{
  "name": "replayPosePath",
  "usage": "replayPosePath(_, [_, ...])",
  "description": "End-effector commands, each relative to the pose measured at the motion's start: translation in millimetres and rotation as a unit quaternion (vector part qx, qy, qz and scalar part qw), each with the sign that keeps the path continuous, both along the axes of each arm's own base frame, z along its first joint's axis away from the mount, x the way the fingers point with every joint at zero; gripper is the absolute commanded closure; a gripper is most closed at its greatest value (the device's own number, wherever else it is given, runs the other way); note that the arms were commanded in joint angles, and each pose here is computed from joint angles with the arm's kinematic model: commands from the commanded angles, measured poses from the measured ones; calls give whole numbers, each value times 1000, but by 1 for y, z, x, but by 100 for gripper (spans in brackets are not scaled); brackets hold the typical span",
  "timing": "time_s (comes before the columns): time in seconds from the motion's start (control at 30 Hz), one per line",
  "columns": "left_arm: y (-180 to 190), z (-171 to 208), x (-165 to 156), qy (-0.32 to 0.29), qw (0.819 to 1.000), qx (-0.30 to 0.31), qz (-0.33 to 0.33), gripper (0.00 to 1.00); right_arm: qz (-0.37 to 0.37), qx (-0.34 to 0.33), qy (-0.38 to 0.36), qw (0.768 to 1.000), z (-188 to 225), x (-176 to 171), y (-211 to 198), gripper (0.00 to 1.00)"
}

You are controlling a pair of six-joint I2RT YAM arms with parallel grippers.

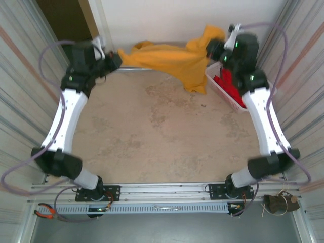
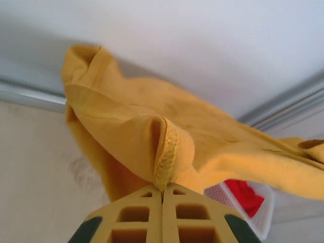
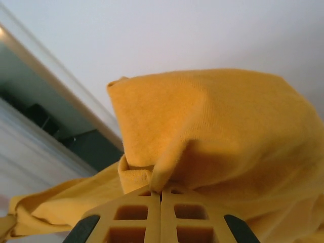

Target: Fold the inside-out t-shirt

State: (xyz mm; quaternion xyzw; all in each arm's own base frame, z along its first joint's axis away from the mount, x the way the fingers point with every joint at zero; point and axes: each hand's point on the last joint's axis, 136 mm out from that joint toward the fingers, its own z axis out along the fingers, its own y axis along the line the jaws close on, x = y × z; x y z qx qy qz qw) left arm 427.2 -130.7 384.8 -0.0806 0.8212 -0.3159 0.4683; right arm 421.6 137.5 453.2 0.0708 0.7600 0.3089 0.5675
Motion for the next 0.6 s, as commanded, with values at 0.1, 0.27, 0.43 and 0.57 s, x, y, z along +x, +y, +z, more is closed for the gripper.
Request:
replayPosePath(0.1, [36, -192, -64, 160, 983, 52, 74, 67, -62, -3, 156, 986, -205, -89, -6, 100])
replayPosePath(0.27, [47, -260, -107, 246, 963, 87, 73, 54, -112, -45, 296, 948, -344, -168, -42, 94])
replayPosePath(0.43, [43, -258, -125, 240, 954, 169, 58, 49, -139, -64, 289, 945, -340, -203, -69, 44])
replayPosePath(0.57, [26, -271, -136, 244, 939, 239, 41, 48, -150, -103, 277, 943, -320, -204, -80, 37])
